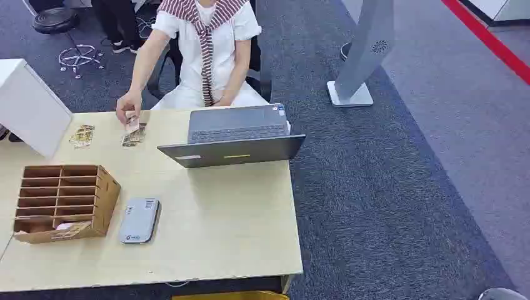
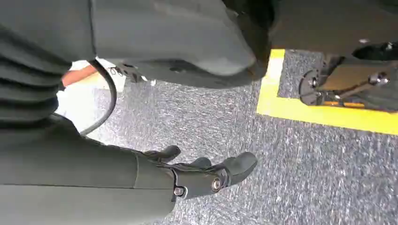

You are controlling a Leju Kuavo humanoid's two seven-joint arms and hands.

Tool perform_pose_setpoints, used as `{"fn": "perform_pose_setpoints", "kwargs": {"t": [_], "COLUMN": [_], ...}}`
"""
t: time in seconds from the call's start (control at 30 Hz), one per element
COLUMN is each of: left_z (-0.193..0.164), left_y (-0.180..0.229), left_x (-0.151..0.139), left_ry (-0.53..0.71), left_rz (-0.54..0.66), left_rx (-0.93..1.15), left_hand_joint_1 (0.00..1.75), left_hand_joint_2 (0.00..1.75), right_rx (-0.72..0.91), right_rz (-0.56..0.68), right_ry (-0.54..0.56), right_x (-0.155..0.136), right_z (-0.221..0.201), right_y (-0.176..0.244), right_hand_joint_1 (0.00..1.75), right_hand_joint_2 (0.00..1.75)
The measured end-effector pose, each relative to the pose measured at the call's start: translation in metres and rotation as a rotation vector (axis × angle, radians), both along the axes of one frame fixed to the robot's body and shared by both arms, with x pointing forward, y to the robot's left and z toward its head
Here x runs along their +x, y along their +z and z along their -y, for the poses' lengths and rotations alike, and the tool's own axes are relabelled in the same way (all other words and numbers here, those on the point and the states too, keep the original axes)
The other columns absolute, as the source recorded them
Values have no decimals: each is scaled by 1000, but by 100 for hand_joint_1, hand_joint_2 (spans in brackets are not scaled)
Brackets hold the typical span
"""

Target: Pass the card to the sensor for recognition and then transmit it.

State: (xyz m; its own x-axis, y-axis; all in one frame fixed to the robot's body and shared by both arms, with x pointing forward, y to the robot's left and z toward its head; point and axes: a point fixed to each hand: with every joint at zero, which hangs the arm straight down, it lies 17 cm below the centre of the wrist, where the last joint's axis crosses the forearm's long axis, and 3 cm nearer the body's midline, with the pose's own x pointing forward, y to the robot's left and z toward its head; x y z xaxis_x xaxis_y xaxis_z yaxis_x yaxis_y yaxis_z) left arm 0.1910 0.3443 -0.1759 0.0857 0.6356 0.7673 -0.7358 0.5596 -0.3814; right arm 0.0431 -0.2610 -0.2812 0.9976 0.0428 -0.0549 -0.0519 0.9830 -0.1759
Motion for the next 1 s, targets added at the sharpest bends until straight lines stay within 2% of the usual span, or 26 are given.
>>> {"fn": "perform_pose_setpoints", "kwargs": {"t": [0.47, 0.67, 0.8, 1.0], "left_z": [-85, -116, -125, -129], "left_y": [112, 173, 208, 248], "left_x": [20, 14, 11, 13], "left_ry": [-5, -29, -64, -111], "left_rz": [400, 588, 682, 752], "left_rx": [213, 315, 377, 471], "left_hand_joint_1": [0, 0, 0, 0], "left_hand_joint_2": [175, 175, 175, 175], "right_rx": [-38, -47, -39, -35], "right_rz": [59, 92, 102, 114], "right_ry": [-36, -29, -13, 9], "right_x": [17, 24, 27, 30], "right_z": [3, 3, 1, 3], "right_y": [1, 2, 2, 2], "right_hand_joint_1": [0, 0, 0, 0], "right_hand_joint_2": [175, 175, 175, 175]}}
